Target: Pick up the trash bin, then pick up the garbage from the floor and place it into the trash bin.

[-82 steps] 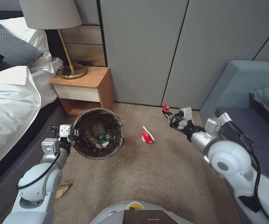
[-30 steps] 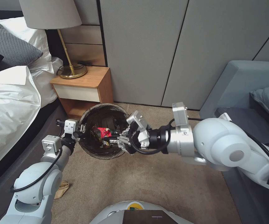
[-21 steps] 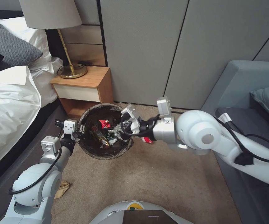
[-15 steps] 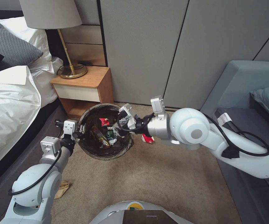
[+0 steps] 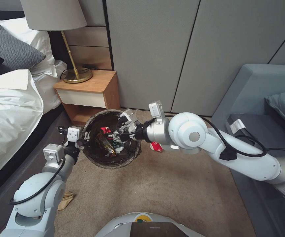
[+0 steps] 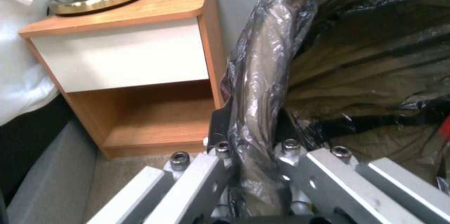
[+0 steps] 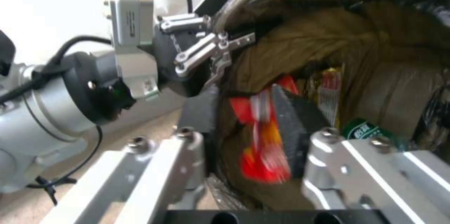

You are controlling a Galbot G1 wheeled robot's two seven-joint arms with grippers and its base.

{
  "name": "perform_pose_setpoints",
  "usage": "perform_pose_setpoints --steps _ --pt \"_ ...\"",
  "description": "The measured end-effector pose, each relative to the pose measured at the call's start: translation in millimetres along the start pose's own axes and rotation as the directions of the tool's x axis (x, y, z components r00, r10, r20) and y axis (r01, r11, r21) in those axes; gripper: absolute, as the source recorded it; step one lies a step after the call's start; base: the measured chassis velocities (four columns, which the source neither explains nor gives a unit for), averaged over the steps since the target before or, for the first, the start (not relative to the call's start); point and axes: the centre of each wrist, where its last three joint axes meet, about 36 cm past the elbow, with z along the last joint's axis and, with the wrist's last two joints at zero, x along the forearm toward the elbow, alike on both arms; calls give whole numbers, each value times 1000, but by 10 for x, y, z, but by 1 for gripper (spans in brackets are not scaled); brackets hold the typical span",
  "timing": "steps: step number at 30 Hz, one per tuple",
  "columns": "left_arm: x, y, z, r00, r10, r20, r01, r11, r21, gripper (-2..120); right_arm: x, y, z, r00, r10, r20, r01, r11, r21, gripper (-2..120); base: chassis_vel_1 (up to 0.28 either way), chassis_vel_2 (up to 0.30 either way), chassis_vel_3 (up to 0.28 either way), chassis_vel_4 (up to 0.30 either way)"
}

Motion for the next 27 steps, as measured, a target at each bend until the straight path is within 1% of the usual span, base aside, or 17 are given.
perform_pose_setpoints --steps 1,4,6,8,9,11,12,14,15,18,19,20,21,22,23,26,27 --pt "0 0 0 1000 0 0 0 1000 0 0 0 0 0 1000 0 0 0 1000 0 29 0 0 0 0" --pt "-5 5 0 1000 0 0 0 1000 0 0 14 -3 -17 1000 1 5 -1 1000 -2 36 0 0 0 0" --pt "-7 7 1 1000 -1 0 1 1000 0 0 43 -13 -41 1000 7 10 -7 1000 -2 51 0 0 0 0" --pt "-8 7 3 1000 -1 -1 1 1000 1 0 52 -17 -47 1000 9 12 -9 1000 -2 51 0 0 0 0" --pt "-10 7 6 1000 -2 -2 2 1000 3 0 70 -20 -52 1000 11 18 -11 1000 -3 61 0 0 0 0" --pt "-10 7 7 1000 -2 -2 2 1000 4 0 84 -15 -53 1000 12 22 -12 1000 -5 64 0 0 0 0" --pt "-11 7 9 1000 -2 -2 2 1000 4 0 99 -4 -50 1000 11 26 -11 1000 -5 71 0 0 0 0" --pt "-12 6 11 1000 -3 -3 3 1000 6 0 123 4 -44 999 13 30 -13 1000 -5 80 0 0 0 0" --pt "-12 6 11 1000 -3 -3 3 1000 6 0 123 4 -44 999 13 30 -13 1000 -5 80 0 0 0 0" --pt "-13 5 14 1000 -4 -3 4 1000 8 0 218 18 -66 998 24 62 -24 1000 2 93 0 0 0 0" --pt "-13 5 14 1000 -4 -3 4 1000 8 0 218 18 -66 998 24 62 -24 1000 2 93 0 0 0 0" --pt "-12 4 18 1000 -4 -5 4 1000 9 0 307 33 -100 995 29 99 -30 1000 6 98 0 0 0 0" --pt "-11 3 19 1000 -5 -5 5 1000 9 0 390 40 -131 991 37 131 -39 999 8 99 0 0 0 0" --pt "-10 2 21 1000 -5 -6 5 1000 9 0 484 42 -161 985 47 168 -49 999 8 100 0 0 0 0" --pt "-10 2 21 1000 -5 -6 5 1000 9 0 484 42 -161 985 47 168 -49 999 8 100 0 0 0 0" --pt "5 -3 7 1000 -6 -2 6 1000 3 0 846 3 -230 949 114 295 -119 993 0 100 0 0 0 0" --pt "5 -3 7 1000 -6 -2 6 1000 3 0 846 3 -230 949 114 295 -119 993 0 100 0 0 0 0"
